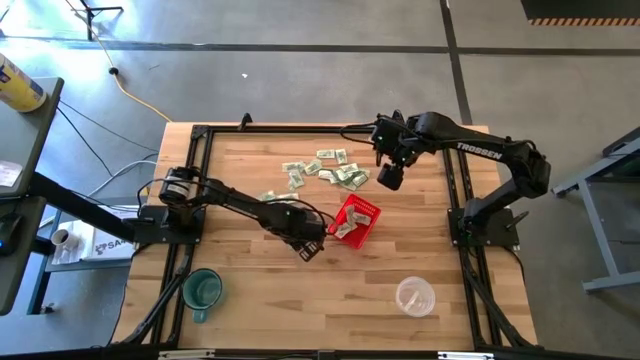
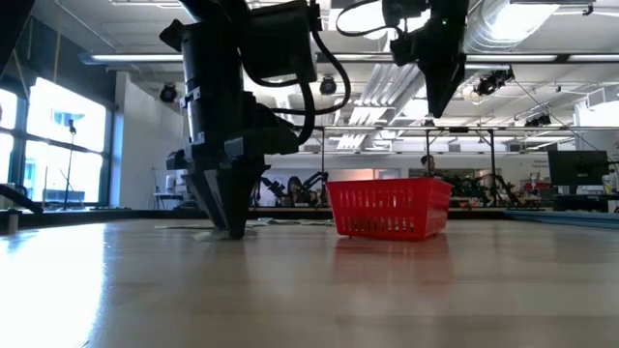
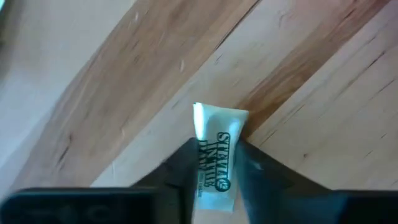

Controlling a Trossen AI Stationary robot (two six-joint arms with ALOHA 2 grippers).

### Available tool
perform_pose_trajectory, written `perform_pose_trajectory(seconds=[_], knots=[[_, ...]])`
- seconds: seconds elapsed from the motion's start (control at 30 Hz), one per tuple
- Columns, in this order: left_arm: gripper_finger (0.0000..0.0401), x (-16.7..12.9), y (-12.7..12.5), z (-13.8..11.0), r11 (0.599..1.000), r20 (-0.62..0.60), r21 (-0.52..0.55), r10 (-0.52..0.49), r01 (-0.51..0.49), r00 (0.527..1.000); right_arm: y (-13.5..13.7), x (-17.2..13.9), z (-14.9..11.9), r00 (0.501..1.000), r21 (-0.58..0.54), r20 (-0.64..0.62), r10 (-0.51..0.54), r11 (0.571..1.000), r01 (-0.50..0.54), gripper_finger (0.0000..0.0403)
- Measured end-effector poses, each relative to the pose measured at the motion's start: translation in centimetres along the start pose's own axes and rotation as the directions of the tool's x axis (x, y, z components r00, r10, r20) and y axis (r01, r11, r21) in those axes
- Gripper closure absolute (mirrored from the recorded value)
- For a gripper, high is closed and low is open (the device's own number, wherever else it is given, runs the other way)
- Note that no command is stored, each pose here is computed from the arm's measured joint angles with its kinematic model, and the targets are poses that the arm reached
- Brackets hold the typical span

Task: Pick and place items into bin
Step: Put the white stevia packet into the bin

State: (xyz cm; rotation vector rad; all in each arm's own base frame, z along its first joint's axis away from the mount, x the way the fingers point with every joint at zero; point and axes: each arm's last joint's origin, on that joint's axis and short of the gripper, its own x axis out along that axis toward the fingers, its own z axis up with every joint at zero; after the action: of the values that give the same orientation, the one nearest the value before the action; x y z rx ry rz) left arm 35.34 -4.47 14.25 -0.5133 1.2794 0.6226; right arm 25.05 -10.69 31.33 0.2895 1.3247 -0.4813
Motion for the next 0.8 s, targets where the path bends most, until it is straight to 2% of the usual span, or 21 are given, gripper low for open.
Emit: perform_pose_trajectory(seconds=[0.1,0.17,0.23,0.37,0.43,0.6,0.7,0.8], knots=[[0.0325,0.0,0.0,0.1,0.999,-0.002,0.032,-0.005,0.005,1.0,0.2,0.0,0.2,0.987,-0.013,0.001,0.16,0.987,-0.16,0.0165],[0.0361,-0.1,0.3,0.3,0.998,-0.023,0.055,-0.026,0.027,0.999,0.0,-0.1,0.3,0.949,-0.001,0.008,0.316,0.949,-0.316,0.0165],[0.0378,0.0,0.6,0.7,0.996,-0.049,0.069,-0.051,0.054,0.998,-0.5,-0.2,0.6,0.885,0.02,0.029,0.465,0.885,-0.466,0.0167],[0.0366,0.2,1.3,1.6,0.992,-0.1,0.068,-0.104,0.111,0.99,-1.7,-0.6,0.8,0.716,0.06,0.068,0.695,0.714,-0.698,0.0176],[0.0359,0.0,1.8,2.1,0.987,-0.122,0.068,-0.139,0.148,0.983,-2.2,-0.7,0.8,0.652,0.069,0.084,0.754,0.648,-0.758,0.0181],[0.0378,-1.7,2.9,3.5,0.973,-0.061,0.087,-0.209,0.214,0.976,-3.0,-1.0,0.5,0.545,0.077,0.092,0.834,0.539,-0.839,0.0194],[0.0378,-3.4,3.6,4.9,0.956,0.02,0.081,-0.285,0.283,0.958,-3.1,-1.1,0.4,0.51,0.064,0.089,0.856,0.506,-0.86,0.0201],[0.0376,-4.6,4.1,6.0,0.928,0.082,0.081,-0.37,0.364,0.925,-3.2,-1.1,0.2,0.511,0.055,0.085,0.855,0.508,-0.86,0.0208]])
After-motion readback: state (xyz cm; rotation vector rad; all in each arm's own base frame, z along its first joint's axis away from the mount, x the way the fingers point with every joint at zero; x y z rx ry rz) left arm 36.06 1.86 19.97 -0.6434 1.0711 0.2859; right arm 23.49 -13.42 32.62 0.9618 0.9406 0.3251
